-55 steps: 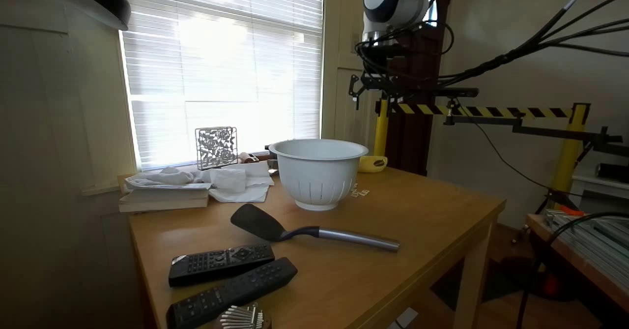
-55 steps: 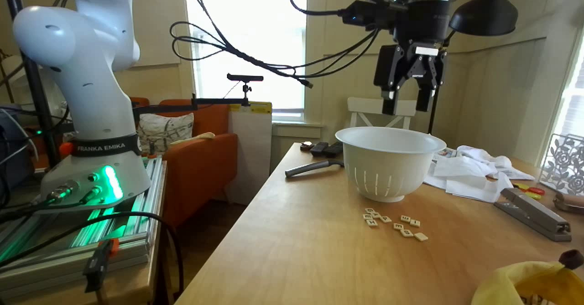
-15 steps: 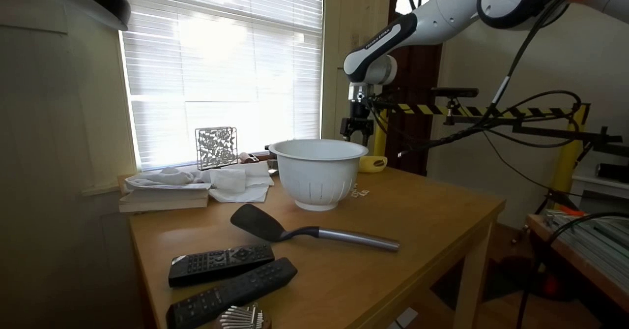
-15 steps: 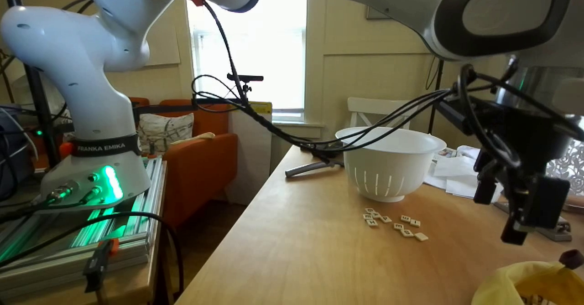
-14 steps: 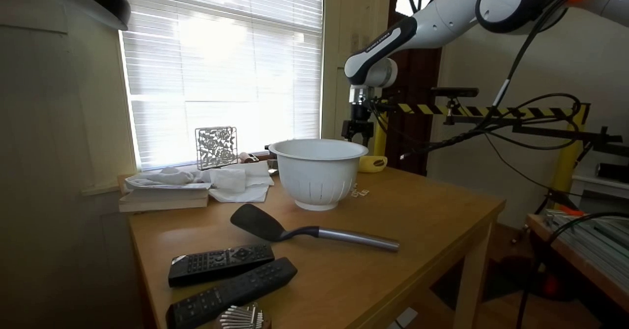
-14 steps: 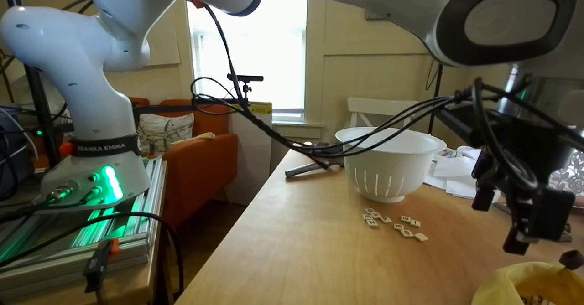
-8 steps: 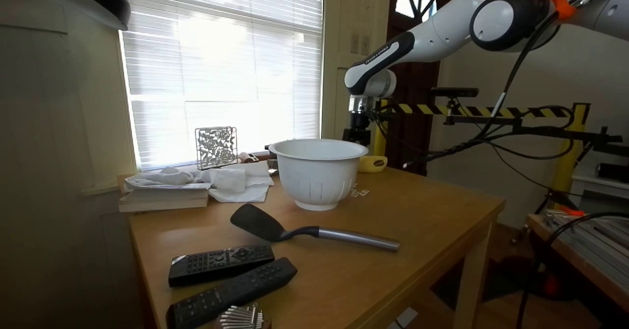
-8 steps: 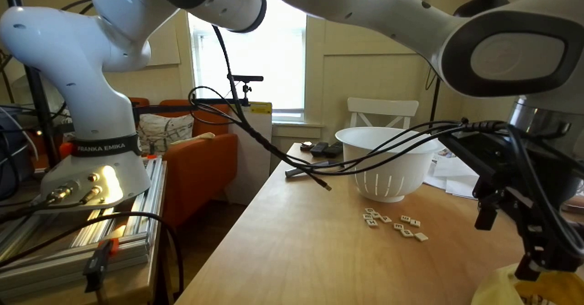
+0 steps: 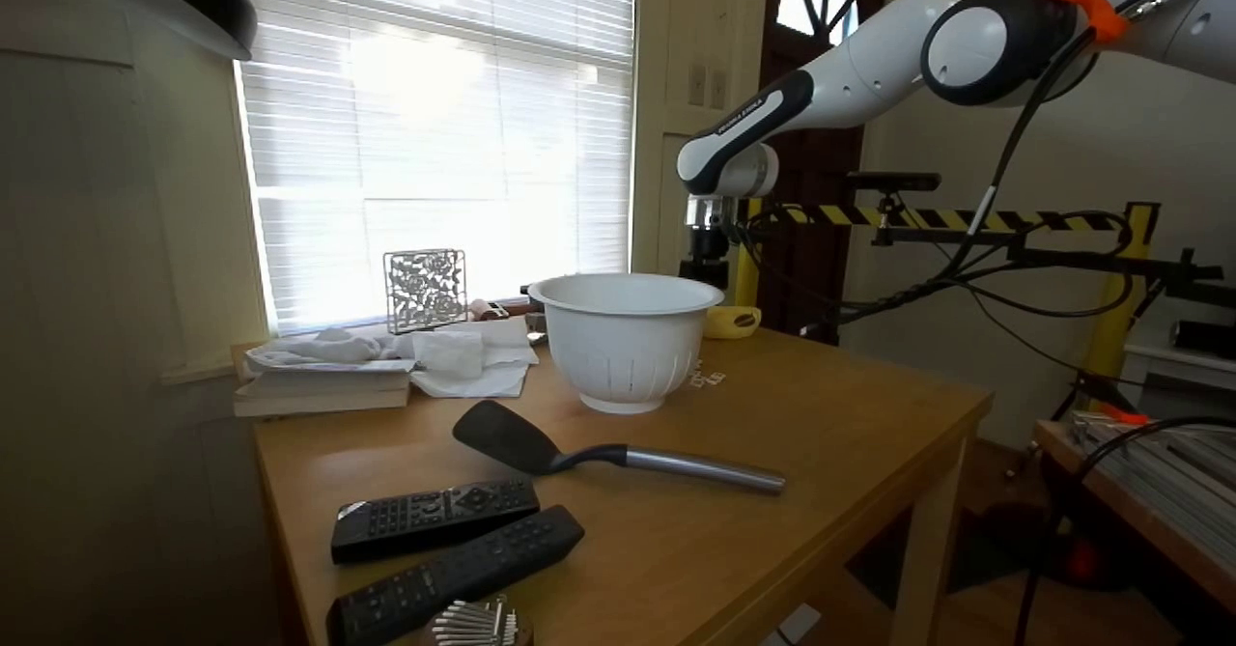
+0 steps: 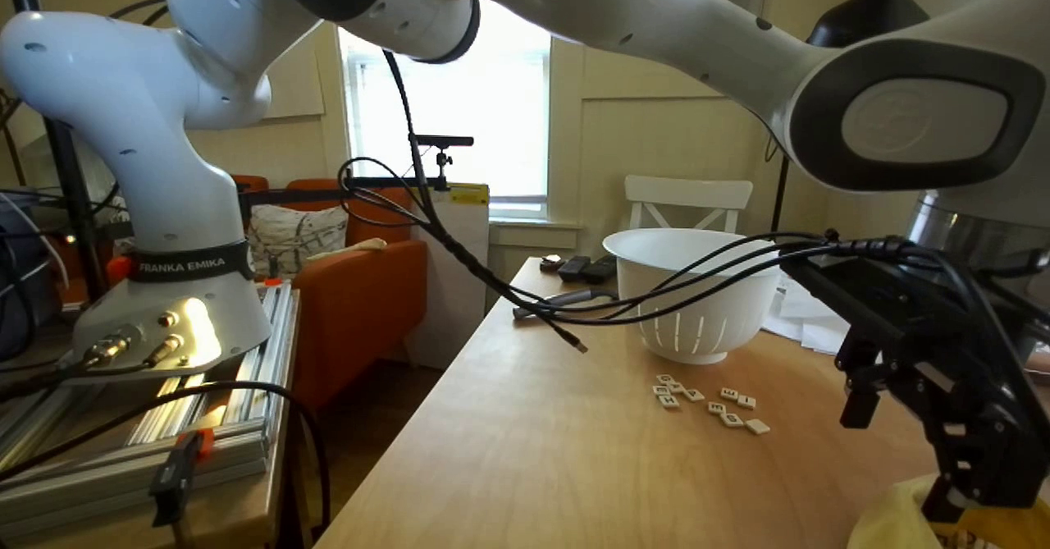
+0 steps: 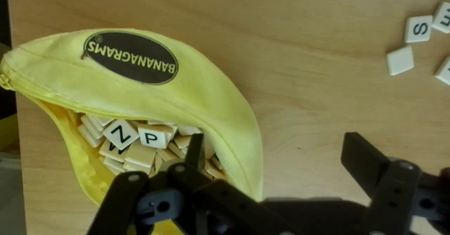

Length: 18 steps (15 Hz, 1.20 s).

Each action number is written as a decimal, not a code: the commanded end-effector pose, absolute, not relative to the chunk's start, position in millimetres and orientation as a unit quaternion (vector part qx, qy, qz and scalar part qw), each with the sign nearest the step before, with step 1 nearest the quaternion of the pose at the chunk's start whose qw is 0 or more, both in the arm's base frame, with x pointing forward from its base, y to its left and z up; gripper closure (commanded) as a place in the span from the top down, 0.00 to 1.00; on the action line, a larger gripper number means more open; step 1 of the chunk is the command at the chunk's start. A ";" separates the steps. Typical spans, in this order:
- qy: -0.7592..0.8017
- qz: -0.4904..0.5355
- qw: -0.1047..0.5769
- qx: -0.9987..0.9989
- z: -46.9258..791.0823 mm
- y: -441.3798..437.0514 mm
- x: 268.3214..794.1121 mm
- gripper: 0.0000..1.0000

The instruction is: Move the yellow bag forward

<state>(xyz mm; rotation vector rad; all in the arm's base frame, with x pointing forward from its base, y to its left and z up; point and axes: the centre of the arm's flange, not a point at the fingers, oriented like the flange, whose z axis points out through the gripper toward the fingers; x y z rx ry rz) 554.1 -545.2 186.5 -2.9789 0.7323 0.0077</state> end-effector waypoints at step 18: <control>0.154 0.113 0.064 -0.980 188.9 -521.6 524.6 0.01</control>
